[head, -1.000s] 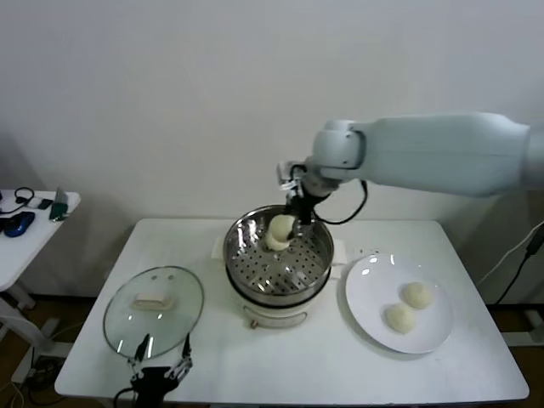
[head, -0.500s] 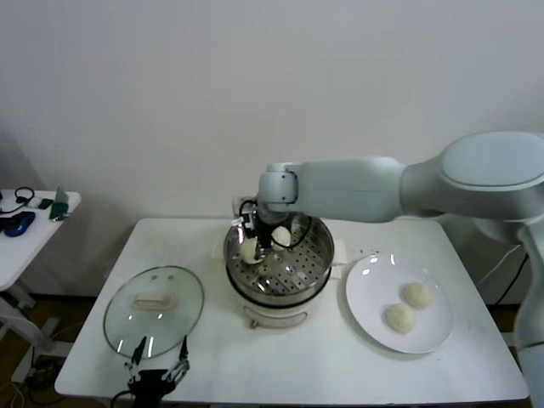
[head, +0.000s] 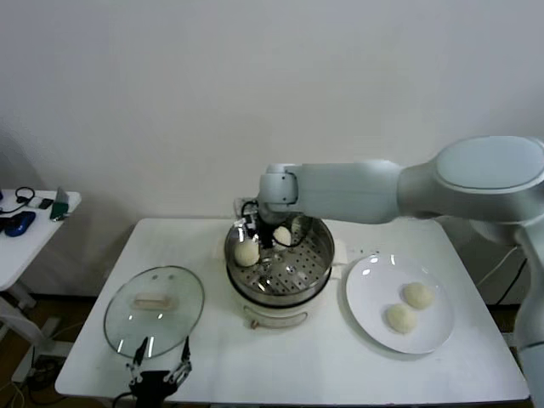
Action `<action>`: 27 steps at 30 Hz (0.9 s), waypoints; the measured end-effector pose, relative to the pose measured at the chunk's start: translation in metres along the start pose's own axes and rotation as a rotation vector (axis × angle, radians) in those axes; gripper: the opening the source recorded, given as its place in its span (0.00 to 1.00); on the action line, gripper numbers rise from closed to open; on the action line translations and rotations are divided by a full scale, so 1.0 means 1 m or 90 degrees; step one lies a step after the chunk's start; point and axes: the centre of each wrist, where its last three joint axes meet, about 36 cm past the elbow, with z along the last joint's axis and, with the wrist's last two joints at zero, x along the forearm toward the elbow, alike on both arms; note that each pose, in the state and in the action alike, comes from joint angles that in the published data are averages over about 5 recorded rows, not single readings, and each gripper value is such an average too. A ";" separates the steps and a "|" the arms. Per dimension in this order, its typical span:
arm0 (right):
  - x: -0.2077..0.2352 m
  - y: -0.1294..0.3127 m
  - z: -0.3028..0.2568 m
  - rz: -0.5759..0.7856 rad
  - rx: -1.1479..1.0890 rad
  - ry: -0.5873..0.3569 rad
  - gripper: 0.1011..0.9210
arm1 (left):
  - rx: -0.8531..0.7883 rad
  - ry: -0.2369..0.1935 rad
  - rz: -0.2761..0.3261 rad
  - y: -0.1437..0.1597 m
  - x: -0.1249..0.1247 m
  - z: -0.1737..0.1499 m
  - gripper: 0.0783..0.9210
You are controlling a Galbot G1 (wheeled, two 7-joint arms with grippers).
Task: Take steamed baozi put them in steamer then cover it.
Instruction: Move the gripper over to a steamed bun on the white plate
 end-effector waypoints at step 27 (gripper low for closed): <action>-0.020 0.184 0.278 -0.085 -0.149 0.087 0.88 | -0.013 0.004 0.002 -0.008 0.005 0.001 0.88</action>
